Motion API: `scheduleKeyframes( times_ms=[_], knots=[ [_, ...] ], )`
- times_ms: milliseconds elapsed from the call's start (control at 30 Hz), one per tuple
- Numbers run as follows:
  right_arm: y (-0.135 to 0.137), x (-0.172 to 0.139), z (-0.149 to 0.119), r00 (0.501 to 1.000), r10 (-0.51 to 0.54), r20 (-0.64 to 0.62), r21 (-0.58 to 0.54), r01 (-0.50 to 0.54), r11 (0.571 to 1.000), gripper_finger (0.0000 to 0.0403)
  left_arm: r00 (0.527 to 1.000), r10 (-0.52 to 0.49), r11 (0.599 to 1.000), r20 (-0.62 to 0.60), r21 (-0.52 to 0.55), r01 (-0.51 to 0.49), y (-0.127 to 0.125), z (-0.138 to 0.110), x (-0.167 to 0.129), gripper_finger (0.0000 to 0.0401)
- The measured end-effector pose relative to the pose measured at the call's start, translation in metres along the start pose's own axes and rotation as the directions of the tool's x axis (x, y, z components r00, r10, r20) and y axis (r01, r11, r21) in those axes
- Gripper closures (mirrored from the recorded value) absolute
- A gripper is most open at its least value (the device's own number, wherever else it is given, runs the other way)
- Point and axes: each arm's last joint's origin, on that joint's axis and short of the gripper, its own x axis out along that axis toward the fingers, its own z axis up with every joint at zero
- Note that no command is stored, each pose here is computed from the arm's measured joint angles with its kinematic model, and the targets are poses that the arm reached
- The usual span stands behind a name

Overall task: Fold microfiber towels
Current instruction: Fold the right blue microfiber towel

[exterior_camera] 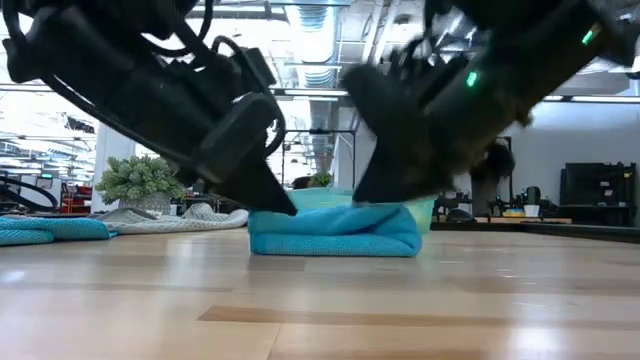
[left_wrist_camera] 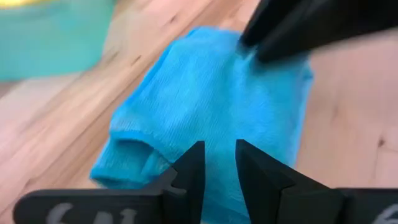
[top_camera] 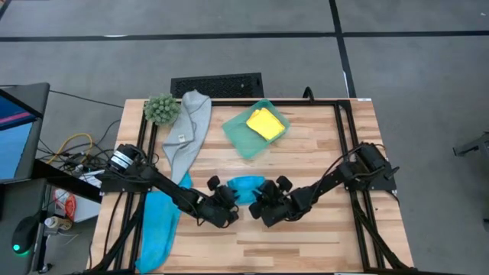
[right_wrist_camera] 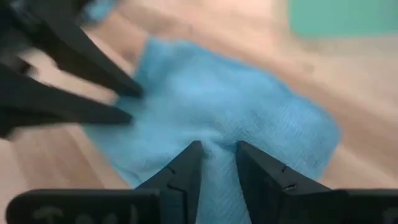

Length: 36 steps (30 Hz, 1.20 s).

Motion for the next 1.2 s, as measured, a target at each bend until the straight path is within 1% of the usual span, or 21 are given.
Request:
scheduleKeyframes(
  times_ms=[67,133,200,233,300,433,500,633,733,833,900,967,1000,1067,1200],
  knots=[
    [0.004,-0.014,0.005,0.996,-0.006,0.086,-0.006,0.006,1.000,0.0278,1.000,0.020,1.000,-0.014,-0.001,-0.020,0.001,-0.003,-0.001,0.0319],
    [0.006,-0.025,0.006,0.981,-0.037,0.192,-0.020,0.042,0.999,0.0278,1.000,0.025,1.000,-0.018,0.005,-0.024,0.001,-0.004,-0.002,0.0319],
    [0.006,-0.028,0.006,0.962,-0.070,0.263,-0.017,0.077,0.997,0.0278,1.000,0.020,1.000,-0.017,0.003,-0.020,0.000,-0.005,-0.003,0.0319],
    [0.005,-0.026,0.005,0.958,-0.080,0.274,-0.018,0.089,0.996,0.0278,1.000,0.021,1.000,-0.018,0.004,-0.021,0.000,-0.005,-0.003,0.0319],
    [0.004,-0.017,-0.001,0.958,-0.097,0.271,-0.012,0.104,0.994,0.0278,1.000,0.020,1.000,-0.019,0.005,-0.020,0.000,-0.005,-0.004,0.0319],
    [0.003,0.005,-0.021,0.966,-0.099,0.239,-0.003,0.102,0.995,0.0278,1.000,0.018,1.000,-0.023,-0.003,-0.018,-0.001,-0.007,-0.005,0.0319],
    [0.004,0.013,-0.029,0.972,-0.088,0.219,-0.003,0.091,0.996,0.0278,0.999,0.016,1.000,-0.029,-0.001,-0.016,-0.001,-0.008,-0.006,0.0319],
    [-0.001,0.025,-0.042,0.982,-0.100,0.160,0.006,0.100,0.995,0.0278,0.999,-0.005,1.000,-0.041,0.016,0.006,-0.003,-0.009,-0.009,0.0319],
    [-0.003,0.029,-0.045,0.983,-0.111,0.145,0.007,0.111,0.994,0.0278,0.999,-0.025,0.999,-0.030,0.027,0.026,-0.006,-0.006,-0.017,0.0319],
    [-0.003,0.029,-0.045,0.984,-0.110,0.141,0.006,0.110,0.994,0.0278,0.999,-0.027,1.000,0.029,0.001,0.027,-0.007,0.006,-0.030,0.0319],
    [-0.003,0.029,-0.045,0.984,-0.110,0.142,0.007,0.110,0.994,0.0278,0.994,0.003,1.000,0.106,-0.022,-0.001,-0.007,0.015,-0.040,0.0319],
    [-0.002,0.026,-0.043,0.984,-0.106,0.144,0.007,0.106,0.994,0.0278,0.976,0.064,0.997,0.210,-0.050,-0.055,-0.009,0.022,-0.046,0.0319],
    [-0.002,0.025,-0.042,0.984,-0.103,0.146,0.000,0.104,0.995,0.0278,0.966,0.091,0.995,0.243,-0.049,-0.082,-0.009,0.024,-0.047,0.0319],
    [-0.001,0.021,-0.039,0.982,-0.102,0.158,-0.010,0.105,0.994,0.0278,0.961,0.112,0.994,0.253,-0.029,-0.108,-0.009,0.023,-0.042,0.0319],
    [0.002,0.012,-0.027,0.978,-0.093,0.188,-0.004,0.095,0.995,0.0278,0.974,0.107,0.994,0.200,0.012,-0.111,-0.006,0.013,-0.016,0.0319]
  ],
)
